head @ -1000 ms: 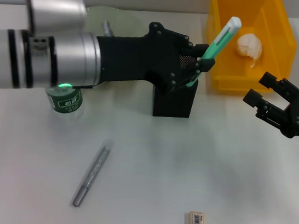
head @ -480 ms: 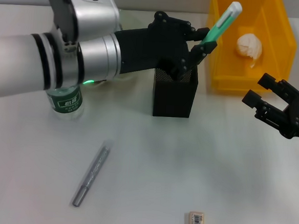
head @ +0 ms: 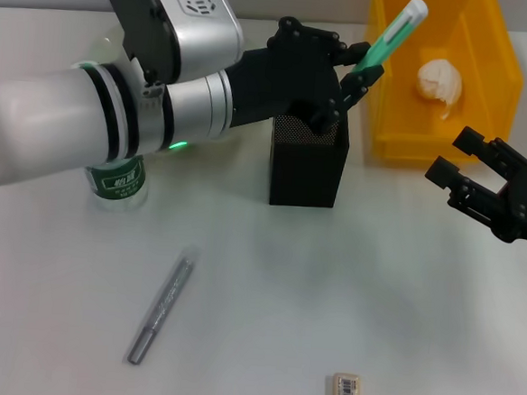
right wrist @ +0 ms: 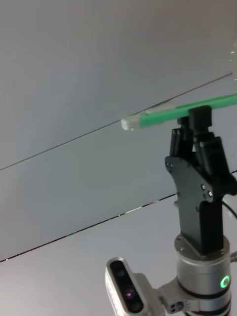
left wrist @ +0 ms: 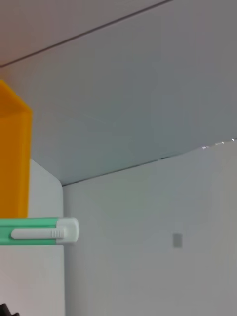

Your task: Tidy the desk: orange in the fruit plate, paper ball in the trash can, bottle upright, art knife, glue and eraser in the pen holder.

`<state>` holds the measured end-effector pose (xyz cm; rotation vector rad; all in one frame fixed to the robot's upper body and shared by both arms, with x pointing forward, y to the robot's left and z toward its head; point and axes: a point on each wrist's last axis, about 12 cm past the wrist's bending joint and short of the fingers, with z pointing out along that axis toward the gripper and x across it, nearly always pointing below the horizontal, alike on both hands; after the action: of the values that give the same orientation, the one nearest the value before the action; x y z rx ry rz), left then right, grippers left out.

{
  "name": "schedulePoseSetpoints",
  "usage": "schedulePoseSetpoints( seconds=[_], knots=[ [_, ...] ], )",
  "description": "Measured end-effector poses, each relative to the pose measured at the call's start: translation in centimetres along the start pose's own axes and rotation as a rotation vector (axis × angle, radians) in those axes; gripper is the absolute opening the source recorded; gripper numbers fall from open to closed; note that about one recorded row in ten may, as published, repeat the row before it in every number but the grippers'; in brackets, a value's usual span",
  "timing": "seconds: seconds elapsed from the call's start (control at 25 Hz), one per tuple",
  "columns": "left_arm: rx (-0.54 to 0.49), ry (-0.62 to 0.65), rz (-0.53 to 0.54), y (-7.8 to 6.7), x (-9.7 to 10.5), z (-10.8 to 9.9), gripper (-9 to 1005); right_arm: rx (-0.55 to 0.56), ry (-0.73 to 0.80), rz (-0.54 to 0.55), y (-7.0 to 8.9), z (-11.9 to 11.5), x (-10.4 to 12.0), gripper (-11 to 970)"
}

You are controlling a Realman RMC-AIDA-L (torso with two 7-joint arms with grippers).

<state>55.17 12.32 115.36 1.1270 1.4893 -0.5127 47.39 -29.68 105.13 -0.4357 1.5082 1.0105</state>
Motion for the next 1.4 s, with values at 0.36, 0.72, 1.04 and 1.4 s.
schedulePoseSetpoints(
  seconds=[0.36,0.72,1.04,1.4],
  knots=[
    [-0.03,0.025,-0.002,0.1,0.8,0.1,240,-0.001,0.0,-0.002,0.0,0.0,-0.1,832],
    [-0.037,0.05,-0.023,0.0,1.7,0.1,245,-0.006,0.0,-0.009,-0.1,0.2,-0.2,832],
    [-0.046,0.075,-0.034,0.1,2.5,0.3,249,-0.01,-0.002,-0.012,-0.2,0.4,-0.3,832],
    [-0.039,0.087,-0.037,-0.1,2.9,0.3,254,-0.009,-0.004,-0.013,-0.2,0.4,-0.4,832]
  ],
)
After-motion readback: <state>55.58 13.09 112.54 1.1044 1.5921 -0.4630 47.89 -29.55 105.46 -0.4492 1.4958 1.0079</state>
